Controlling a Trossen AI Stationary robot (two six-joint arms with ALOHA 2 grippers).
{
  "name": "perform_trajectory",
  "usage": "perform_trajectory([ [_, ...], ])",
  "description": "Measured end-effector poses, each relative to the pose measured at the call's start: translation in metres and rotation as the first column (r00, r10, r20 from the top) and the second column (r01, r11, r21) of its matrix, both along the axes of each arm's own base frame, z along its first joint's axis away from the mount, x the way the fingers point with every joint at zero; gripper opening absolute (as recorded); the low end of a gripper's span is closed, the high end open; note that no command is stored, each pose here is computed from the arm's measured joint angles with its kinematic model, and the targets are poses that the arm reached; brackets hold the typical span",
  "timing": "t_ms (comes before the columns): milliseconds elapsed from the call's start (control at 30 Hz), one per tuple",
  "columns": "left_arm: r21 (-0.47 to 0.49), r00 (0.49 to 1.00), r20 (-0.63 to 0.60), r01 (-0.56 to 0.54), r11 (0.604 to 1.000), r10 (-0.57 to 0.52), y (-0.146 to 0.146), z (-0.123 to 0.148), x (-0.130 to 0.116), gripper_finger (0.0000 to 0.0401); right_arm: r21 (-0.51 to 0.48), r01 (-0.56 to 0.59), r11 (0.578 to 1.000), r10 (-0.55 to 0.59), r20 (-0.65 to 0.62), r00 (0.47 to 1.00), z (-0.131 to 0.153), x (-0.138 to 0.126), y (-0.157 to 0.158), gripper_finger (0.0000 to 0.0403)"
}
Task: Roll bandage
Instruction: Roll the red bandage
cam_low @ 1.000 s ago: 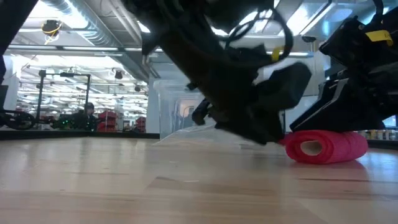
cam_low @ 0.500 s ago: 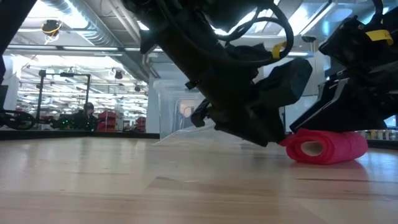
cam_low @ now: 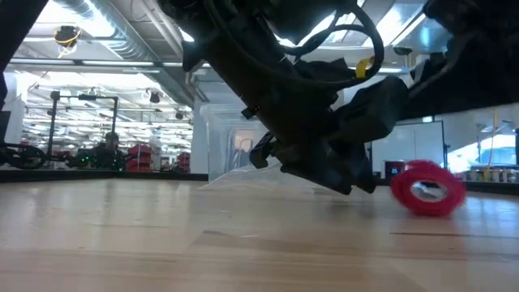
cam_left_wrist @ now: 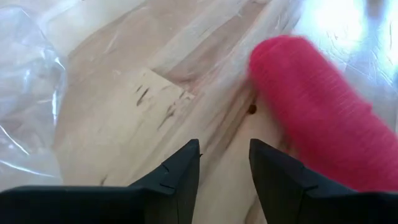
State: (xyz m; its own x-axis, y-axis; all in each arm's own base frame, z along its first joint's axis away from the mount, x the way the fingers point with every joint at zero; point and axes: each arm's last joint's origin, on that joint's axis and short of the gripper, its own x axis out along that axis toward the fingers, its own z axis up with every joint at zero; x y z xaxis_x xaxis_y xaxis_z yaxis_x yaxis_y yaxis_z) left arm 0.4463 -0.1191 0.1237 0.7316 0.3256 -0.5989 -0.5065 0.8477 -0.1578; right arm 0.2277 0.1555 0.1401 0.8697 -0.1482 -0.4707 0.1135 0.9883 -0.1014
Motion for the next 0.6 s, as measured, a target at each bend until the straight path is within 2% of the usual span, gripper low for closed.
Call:
perform_trajectory([
  [67, 0.002, 1.000, -0.001, 0.003, 1.000, -0.003, 0.000, 0.000, 0.000, 0.0131, -0.021, 0.000, 1.000, -0.001, -0.030, 1.000, -0.003, -0.002, -0.001, 0.0172],
  [200, -0.002, 1.000, -0.001, 0.001, 1.000, -0.001, -0.001, 0.000, 0.000, 0.0131, 0.021, -0.030, 0.999, 0.031, -0.038, 0.999, 0.000, -0.003, 0.000, 0.0172],
  [433, 0.020, 1.000, -0.014, 0.028, 0.999, -0.027, -0.005, 0.000, -0.002, 0.0131, 0.090, -0.133, 0.987, 0.132, 0.018, 0.991, 0.038, -0.027, 0.008, 0.0172],
  [533, 0.033, 0.999, -0.015, 0.044, 0.998, -0.043, -0.007, 0.000, -0.002, 0.0131, 0.047, -0.159, 0.986, 0.161, -0.031, 0.986, 0.041, -0.041, 0.008, 0.0172],
  [600, 0.034, 0.999, -0.017, 0.047, 0.998, -0.047, -0.008, 0.000, -0.002, 0.0131, 0.033, -0.134, 0.990, 0.136, -0.051, 0.989, 0.037, -0.042, 0.005, 0.0172],
])
